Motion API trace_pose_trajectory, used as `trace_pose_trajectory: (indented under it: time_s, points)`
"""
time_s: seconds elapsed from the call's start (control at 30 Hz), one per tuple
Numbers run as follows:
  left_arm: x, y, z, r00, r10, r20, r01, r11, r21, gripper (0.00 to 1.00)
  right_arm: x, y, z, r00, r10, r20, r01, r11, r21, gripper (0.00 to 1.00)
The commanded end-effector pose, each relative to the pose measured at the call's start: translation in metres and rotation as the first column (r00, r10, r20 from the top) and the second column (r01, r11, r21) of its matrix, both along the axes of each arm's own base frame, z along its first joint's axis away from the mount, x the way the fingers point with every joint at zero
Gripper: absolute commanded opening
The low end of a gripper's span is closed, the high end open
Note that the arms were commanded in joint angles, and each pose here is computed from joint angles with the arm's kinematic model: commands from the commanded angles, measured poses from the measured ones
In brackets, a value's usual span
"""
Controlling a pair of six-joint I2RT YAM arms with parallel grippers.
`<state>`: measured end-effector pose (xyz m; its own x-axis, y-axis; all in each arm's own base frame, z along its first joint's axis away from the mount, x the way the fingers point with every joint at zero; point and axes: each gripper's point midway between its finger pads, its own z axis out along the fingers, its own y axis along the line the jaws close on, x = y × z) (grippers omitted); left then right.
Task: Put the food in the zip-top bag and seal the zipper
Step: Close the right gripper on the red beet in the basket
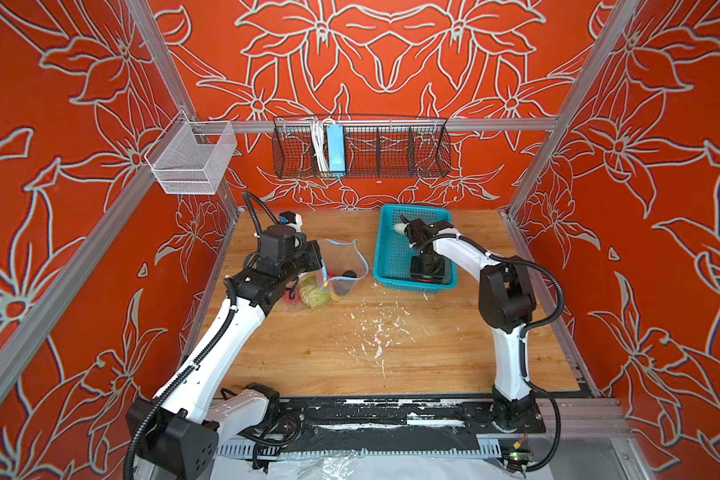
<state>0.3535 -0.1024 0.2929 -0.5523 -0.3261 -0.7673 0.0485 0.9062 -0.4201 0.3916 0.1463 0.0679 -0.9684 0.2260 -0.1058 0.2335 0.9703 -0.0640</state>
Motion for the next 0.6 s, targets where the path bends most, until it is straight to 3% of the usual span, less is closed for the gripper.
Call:
trace_pose_trajectory:
  time_s: [0.0,0.57]
  points:
    - [0.001,0.005,0.004,1.000,0.015,0.024,-0.016,1.000,0.011,0.00,-0.001,-0.003,0.017,0.999,0.005,0.031,-0.005,1.000,0.012,0.48]
    - [0.000,0.002,0.004,1.000,0.004,0.023,-0.004,1.000,0.004,0.00,0.010,0.022,0.065,0.980,-0.074,0.186,0.035,0.979,0.201,0.44]
